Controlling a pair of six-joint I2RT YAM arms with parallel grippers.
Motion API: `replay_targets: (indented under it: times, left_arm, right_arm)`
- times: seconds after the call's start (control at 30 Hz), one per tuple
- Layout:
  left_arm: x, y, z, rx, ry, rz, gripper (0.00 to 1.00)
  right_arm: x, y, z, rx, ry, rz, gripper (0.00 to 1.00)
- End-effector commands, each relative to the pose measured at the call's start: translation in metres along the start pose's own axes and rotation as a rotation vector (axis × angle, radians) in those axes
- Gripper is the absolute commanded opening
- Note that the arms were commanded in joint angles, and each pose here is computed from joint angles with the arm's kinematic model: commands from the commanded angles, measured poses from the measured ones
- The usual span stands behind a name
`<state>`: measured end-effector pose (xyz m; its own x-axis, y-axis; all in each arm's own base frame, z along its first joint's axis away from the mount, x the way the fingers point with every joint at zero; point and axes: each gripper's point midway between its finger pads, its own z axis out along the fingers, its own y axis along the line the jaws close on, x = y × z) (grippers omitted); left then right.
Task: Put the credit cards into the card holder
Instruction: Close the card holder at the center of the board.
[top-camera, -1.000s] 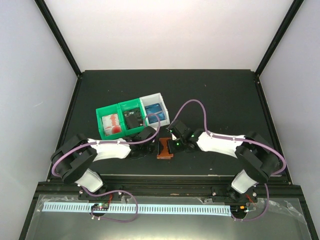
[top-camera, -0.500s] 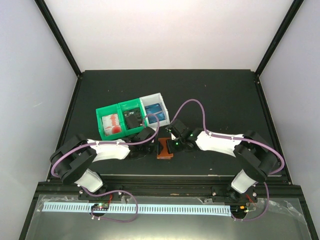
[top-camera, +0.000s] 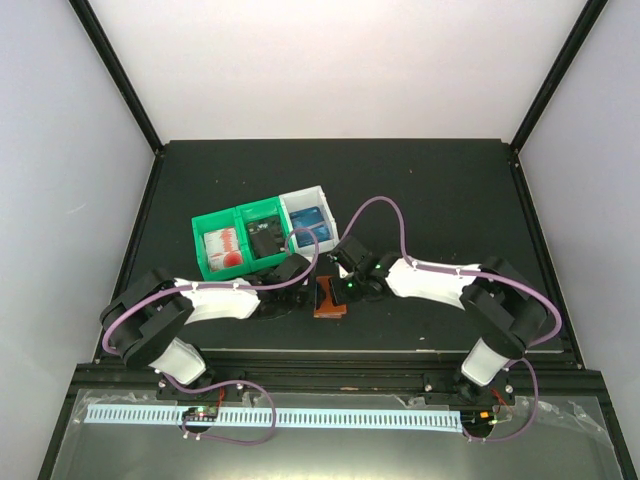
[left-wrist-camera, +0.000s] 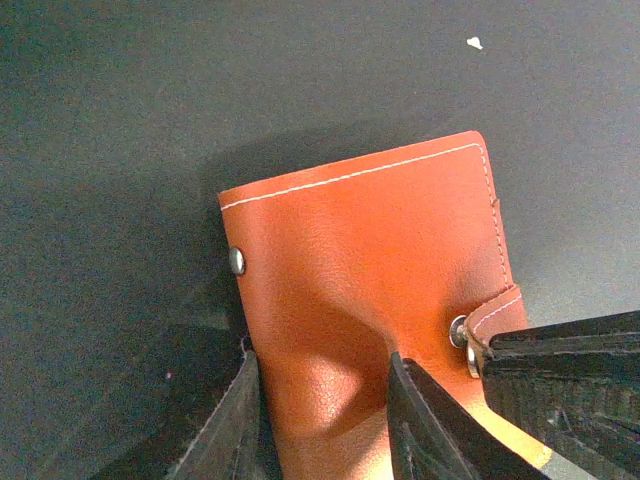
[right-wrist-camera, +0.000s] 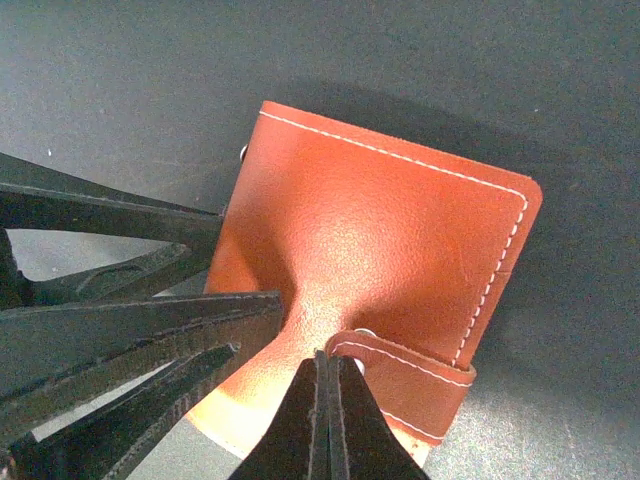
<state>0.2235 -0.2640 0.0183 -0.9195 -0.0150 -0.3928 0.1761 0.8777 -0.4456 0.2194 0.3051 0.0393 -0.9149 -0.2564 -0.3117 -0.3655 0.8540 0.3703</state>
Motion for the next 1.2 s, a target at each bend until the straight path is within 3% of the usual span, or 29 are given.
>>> replay_targets:
  times: [0.0, 0.37, 0.67, 0.93, 1.17]
  left_arm:
    - [0.059, 0.037, 0.003, -0.1, 0.214, -0.027, 0.36]
    - [0.056, 0.038, -0.001, -0.113, 0.193, -0.03, 0.34]
    - [0.06, 0.037, -0.004, -0.094, 0.205, -0.041, 0.34]
    - [0.067, 0.028, -0.006, -0.014, 0.219, -0.057, 0.41]
    - [0.065, 0.029, -0.002, -0.013, 0.201, -0.059, 0.36]
  right_arm:
    - [-0.003, -0.007, 0.004, 0.044, 0.007, 0.003, 0.01]
    - [0.002, -0.02, 0.012, 0.123, 0.055, 0.025, 0.01]
    - [-0.015, -0.004, -0.008, 0.049, -0.032, 0.034, 0.01]
    - [-0.006, -0.004, 0.003, 0.021, 0.033, 0.009, 0.01]
    - [0.003, -0.003, 0.005, 0.001, 0.086, -0.025, 0.01]
